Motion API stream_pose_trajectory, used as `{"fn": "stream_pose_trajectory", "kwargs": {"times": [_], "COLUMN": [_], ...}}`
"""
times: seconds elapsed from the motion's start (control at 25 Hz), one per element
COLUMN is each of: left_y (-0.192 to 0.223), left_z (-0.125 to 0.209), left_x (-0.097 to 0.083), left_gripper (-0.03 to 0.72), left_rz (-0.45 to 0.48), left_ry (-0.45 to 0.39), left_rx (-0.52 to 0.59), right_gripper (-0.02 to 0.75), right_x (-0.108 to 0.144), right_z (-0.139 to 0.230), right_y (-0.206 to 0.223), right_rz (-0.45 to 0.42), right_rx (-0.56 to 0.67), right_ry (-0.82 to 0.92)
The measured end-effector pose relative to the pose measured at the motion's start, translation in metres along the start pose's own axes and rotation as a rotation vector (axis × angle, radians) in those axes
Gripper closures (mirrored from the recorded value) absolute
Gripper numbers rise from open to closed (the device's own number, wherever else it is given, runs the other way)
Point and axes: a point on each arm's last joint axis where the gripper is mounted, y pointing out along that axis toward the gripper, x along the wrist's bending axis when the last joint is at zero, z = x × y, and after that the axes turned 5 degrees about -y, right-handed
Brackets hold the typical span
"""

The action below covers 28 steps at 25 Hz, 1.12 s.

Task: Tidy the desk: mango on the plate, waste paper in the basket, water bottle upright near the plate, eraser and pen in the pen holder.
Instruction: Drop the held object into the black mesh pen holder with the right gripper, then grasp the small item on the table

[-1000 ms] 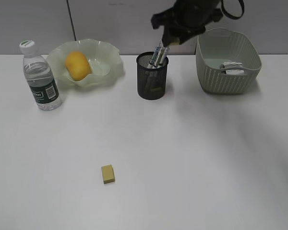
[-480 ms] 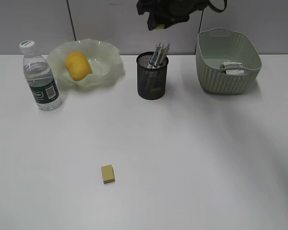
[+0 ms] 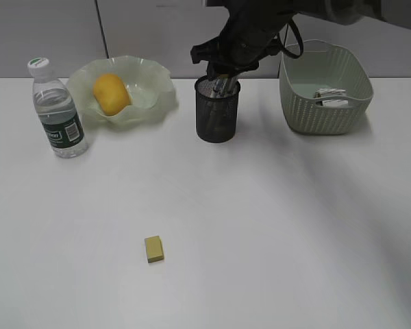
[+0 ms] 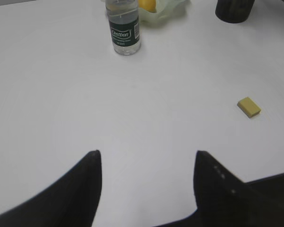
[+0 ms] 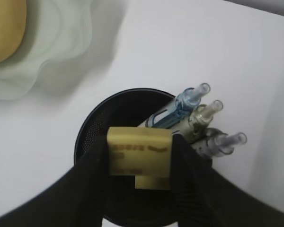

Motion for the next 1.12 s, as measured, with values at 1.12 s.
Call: {"fn": "stream_pose_trajectory", "kwargs": {"times": [1.12], "left_y": [0.000], "left_z": [0.000], "left_x": [0.000], "left_gripper": [0.225], "left_rz": [0.000], "left_ry": [0.000], "left_rx": [0.000], "right_gripper": [0.206], "right_x": [0.004], "right_z": [-0.026], "right_y": [-0.097], "right_rz": [0.011], "right_rx": [0.125], "right_ry": [-0.056]}}
